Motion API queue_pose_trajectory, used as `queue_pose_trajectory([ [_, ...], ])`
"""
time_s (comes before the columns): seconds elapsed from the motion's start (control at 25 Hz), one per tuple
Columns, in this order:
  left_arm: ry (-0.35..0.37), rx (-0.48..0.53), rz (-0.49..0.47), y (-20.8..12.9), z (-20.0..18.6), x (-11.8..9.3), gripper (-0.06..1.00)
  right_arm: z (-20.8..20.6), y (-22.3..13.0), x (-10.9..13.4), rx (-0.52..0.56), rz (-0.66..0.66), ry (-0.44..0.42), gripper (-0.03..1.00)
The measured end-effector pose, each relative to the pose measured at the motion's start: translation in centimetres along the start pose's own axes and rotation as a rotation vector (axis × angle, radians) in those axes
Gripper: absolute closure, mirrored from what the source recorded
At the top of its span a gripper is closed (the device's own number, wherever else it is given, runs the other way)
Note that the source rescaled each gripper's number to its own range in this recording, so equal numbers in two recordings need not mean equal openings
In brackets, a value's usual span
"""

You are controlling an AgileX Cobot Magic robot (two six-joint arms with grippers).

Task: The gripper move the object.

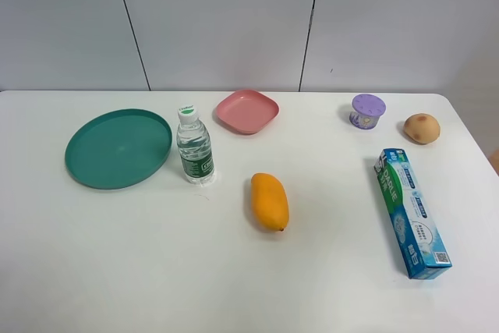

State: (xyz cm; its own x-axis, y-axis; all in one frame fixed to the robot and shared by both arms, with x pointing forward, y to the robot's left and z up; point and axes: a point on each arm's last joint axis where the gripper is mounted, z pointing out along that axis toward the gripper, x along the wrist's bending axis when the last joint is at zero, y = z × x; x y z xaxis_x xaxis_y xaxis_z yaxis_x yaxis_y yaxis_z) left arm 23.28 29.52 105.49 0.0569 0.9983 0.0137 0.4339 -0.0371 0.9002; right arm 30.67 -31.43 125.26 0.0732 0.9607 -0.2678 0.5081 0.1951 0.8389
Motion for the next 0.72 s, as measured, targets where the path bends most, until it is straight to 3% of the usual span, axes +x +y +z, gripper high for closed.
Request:
queue_pose_trajectory([
  [0.12,0.000,0.000,0.000,0.0,0.0,0.0,-0.06,-2.1,-0.7,0.5,-0.069,-0.003,0.021,-0.03],
  [0.28,0.000,0.000,0.000,0.0,0.0,0.0,-0.06,-2.8,-2.2,2.1,-0.121,-0.064,0.213,-0.03],
  [0.44,0.000,0.000,0.000,0.0,0.0,0.0,-0.06,-2.1,-4.4,2.9,-0.092,-0.054,0.332,-0.03],
  [0.64,0.000,0.000,0.000,0.0,0.0,0.0,-0.06,0.8,-9.1,4.1,0.030,-0.006,0.333,-0.03],
  [0.72,0.000,0.000,0.000,0.0,0.0,0.0,-0.06,2.1,-11.1,4.5,0.011,-0.007,0.306,-0.03],
])
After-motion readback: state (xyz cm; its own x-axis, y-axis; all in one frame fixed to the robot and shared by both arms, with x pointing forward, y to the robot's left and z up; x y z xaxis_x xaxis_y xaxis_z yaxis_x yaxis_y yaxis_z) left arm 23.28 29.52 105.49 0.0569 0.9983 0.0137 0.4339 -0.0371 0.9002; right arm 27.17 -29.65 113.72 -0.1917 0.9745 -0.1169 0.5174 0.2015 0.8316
